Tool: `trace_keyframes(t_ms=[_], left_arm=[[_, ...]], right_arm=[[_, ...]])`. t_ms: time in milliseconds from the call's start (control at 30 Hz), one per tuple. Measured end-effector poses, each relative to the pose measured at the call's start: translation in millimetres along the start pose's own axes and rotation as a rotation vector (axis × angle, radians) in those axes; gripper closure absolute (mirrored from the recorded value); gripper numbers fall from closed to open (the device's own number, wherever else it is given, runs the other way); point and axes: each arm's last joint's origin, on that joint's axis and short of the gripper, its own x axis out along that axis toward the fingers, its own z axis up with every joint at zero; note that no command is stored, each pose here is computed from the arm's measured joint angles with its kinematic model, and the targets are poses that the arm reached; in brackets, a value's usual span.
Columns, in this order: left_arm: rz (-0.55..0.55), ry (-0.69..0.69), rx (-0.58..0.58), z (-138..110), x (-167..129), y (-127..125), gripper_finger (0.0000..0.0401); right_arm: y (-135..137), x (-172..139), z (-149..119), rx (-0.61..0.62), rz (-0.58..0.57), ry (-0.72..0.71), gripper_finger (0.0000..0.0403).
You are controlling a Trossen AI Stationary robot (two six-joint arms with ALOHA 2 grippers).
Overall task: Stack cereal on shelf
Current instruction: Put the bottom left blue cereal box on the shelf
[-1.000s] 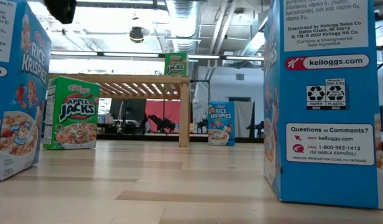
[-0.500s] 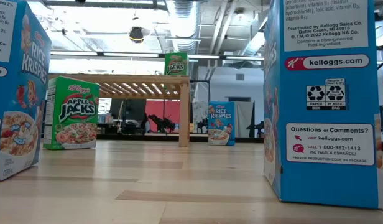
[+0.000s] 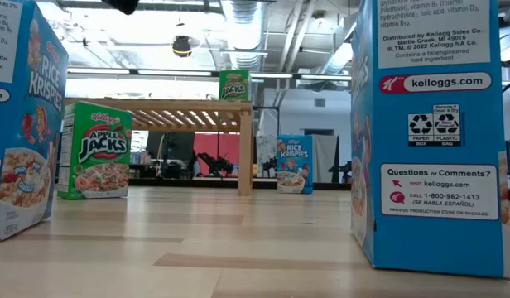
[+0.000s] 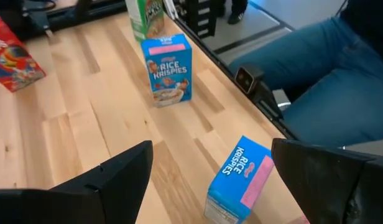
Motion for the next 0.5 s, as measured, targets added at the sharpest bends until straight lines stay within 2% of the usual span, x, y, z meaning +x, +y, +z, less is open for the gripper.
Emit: trace_keyframes(t_ms=[233, 500], left_arm=[[-0.084, 0.026, -0.007, -4, 20, -2, 0.0083], [-0.13, 0.067, -0.027, -10, 36, -2, 0.0083]], right_arm=[[0, 0, 0, -0.02, 0.0, 0.0, 0.0142], [0, 0, 0, -0.024, 0.0, 0.0, 0.0142]])
